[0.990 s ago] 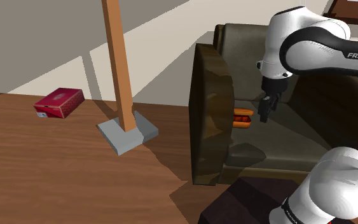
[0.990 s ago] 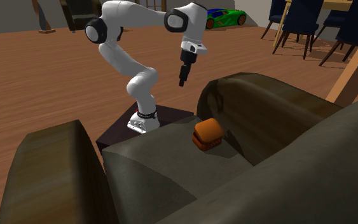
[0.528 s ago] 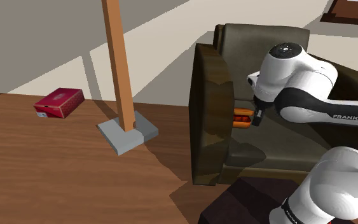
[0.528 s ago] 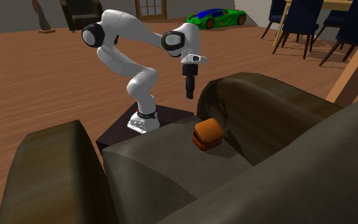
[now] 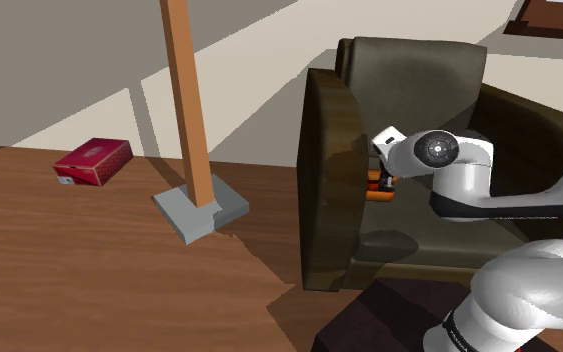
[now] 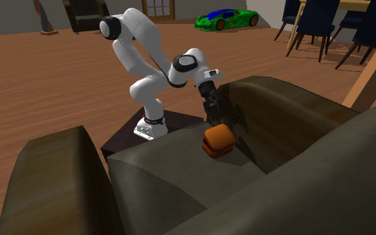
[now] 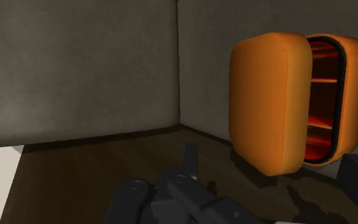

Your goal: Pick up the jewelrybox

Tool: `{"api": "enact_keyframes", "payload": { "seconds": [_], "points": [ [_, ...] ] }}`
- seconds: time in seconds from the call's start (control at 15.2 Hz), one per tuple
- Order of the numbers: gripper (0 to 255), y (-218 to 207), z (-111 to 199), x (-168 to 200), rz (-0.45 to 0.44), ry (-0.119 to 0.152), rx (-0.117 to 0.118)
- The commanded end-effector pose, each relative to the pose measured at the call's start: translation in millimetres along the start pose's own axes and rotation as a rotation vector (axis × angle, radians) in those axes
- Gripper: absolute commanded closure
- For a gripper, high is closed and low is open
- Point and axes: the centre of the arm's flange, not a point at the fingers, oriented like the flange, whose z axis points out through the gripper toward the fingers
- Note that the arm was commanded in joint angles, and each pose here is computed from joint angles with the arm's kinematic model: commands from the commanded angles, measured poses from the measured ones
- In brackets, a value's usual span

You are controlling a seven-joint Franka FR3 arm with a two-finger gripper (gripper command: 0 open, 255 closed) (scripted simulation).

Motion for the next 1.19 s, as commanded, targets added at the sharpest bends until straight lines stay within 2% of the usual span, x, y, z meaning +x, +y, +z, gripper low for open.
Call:
{"api": "enact_keyframes", "payload": {
  "seconds": [0.0, 0.59, 0.66, 1.12],
  "points": [
    [0, -7.9, 9.5, 0.6, -0.063, 0.058, -0.06],
    [0, -40.1, 33.3, 1.1, -0.063, 0.058, -0.06],
    [255, -39.8, 32.9, 1.2, -0.063, 0.058, -0.06],
    [255, -39.7, 32.8, 1.3, -0.063, 0.058, -0.06]
  ]
}}
